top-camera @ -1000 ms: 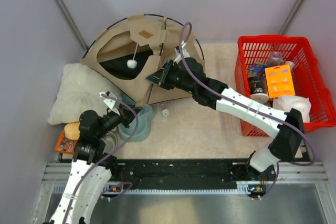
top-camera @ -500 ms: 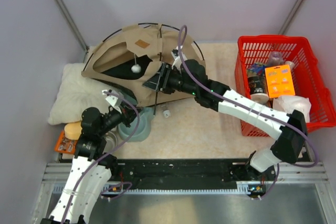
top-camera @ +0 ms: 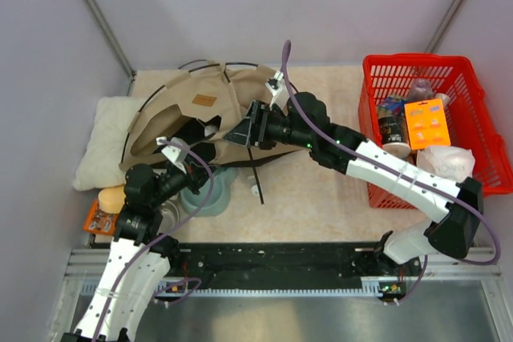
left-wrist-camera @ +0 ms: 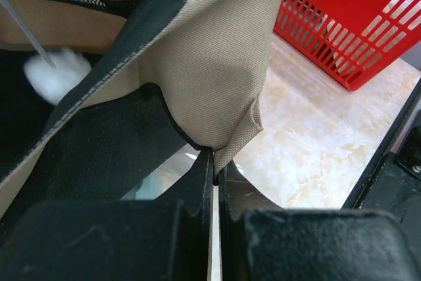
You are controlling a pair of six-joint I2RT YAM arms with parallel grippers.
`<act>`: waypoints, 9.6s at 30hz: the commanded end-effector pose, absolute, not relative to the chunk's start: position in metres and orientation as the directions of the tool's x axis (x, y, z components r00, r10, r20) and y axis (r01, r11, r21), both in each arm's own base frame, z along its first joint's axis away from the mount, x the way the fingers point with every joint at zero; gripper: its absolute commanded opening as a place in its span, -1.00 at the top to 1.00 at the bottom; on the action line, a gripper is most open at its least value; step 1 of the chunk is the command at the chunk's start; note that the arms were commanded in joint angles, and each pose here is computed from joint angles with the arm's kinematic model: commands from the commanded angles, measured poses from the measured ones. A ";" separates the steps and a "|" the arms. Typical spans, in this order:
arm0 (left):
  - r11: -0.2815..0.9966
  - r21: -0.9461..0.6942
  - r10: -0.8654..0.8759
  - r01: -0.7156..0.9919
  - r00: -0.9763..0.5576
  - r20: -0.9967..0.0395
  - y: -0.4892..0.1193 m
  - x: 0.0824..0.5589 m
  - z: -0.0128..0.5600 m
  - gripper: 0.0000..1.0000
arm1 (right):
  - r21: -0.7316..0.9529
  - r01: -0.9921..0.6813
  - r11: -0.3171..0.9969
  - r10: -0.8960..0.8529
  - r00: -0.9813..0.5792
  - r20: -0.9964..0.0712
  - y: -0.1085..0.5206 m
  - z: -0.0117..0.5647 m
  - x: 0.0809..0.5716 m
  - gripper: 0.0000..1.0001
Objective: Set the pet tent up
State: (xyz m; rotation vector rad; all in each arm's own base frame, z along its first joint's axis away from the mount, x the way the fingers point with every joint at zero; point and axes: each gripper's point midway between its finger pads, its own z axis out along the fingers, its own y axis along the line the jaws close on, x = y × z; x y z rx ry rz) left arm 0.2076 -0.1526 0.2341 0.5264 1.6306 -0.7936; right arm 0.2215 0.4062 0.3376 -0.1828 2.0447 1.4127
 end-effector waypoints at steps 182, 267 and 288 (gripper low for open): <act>0.314 -0.906 -0.878 -0.284 -0.450 -0.163 -0.104 0.153 0.214 1.00 | 0.666 -0.720 0.194 0.036 -0.673 -0.739 0.528 0.267 0.163 0.56; 0.517 -0.850 -0.742 -0.105 -0.551 -0.383 -0.110 0.144 0.227 1.00 | 0.634 -0.719 0.285 0.296 -0.563 -0.772 0.524 0.306 0.212 1.00; 0.546 -0.832 -0.722 -0.097 -0.559 -0.409 -0.109 0.145 0.228 1.00 | 0.624 -0.718 0.308 0.219 -0.585 -0.781 0.528 0.273 0.200 1.00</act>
